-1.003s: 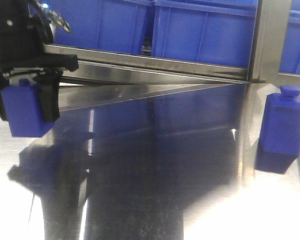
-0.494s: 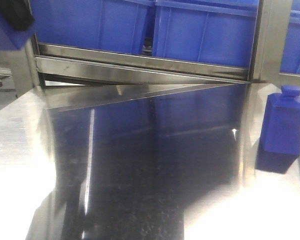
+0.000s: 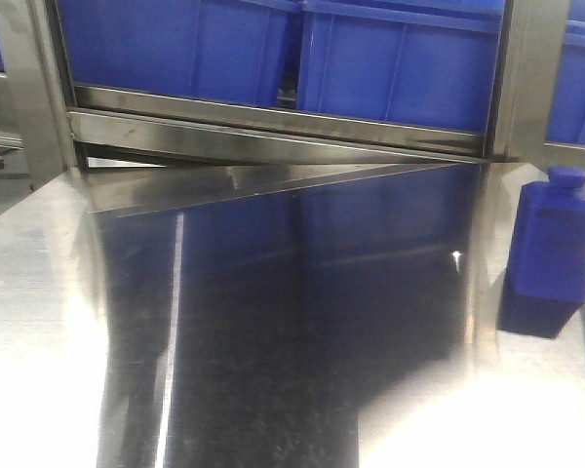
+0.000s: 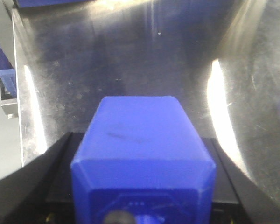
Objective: Pick and sort blue part to right shelf
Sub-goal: 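Move the right gripper down toward the other blue part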
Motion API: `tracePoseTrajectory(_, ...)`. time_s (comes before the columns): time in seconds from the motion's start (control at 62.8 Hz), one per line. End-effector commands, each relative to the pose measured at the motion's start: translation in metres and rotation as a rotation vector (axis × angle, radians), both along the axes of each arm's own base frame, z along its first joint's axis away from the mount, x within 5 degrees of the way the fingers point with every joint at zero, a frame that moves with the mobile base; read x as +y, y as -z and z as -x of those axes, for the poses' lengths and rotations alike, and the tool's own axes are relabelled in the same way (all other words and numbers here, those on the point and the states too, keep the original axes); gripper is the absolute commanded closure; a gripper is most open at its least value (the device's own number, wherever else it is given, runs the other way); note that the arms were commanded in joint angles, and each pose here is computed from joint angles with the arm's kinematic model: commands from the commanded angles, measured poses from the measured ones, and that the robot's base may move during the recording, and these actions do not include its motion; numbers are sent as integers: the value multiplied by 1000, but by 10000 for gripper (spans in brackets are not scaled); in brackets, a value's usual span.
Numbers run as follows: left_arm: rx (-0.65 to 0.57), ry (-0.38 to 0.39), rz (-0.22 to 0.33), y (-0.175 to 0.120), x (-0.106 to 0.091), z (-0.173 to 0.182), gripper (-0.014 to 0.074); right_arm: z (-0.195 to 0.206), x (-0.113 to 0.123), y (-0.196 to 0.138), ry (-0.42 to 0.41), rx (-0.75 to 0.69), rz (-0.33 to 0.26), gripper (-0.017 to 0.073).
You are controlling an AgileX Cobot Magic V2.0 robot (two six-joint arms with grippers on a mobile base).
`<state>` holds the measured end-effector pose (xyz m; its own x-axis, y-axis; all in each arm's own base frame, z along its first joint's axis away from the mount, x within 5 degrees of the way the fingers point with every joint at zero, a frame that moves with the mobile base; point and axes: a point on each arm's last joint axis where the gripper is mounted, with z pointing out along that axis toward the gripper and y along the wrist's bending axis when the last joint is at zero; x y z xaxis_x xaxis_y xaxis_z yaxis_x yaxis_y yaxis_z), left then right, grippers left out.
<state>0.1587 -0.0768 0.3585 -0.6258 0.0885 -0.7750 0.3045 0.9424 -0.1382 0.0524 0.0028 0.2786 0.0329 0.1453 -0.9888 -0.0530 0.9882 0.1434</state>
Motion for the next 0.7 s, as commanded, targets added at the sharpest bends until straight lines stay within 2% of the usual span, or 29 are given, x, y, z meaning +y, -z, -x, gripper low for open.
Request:
tracePoseTrajectory(0.0,-111,11,63,-15,0,3,370,-6,2,-31,-31,-50,-3,18)
tracePoseTrajectory(0.064,-119,12,65,-17,1,5,370,-13,5,-40,-64,-9,-1,-45)
tracePoseTrajectory(0.159,-119,13,63,-17,1,5,370,-27,11,-50,-128,85,13,-27)
tracePoseTrajectory(0.255,-116,13,62,-16,1,5,370,-41,20,-56,-199,183,73,-28)
tracePoseTrajectory(0.35,-116,13,61,-16,1,5,370,-56,33,-61,-284,296,164,-28)
tracePoseTrajectory(0.478,-118,13,62,-16,1,5,368,-79,49,-67,-350,421,199,-29)
tracePoseTrajectory(0.525,-118,13,62,-16,1,5,359,-88,53,-71,-355,460,205,-29)
tracePoseTrajectory(0.685,-111,13,58,-16,1,5,357,-114,63,-88,-342,581,145,-29)
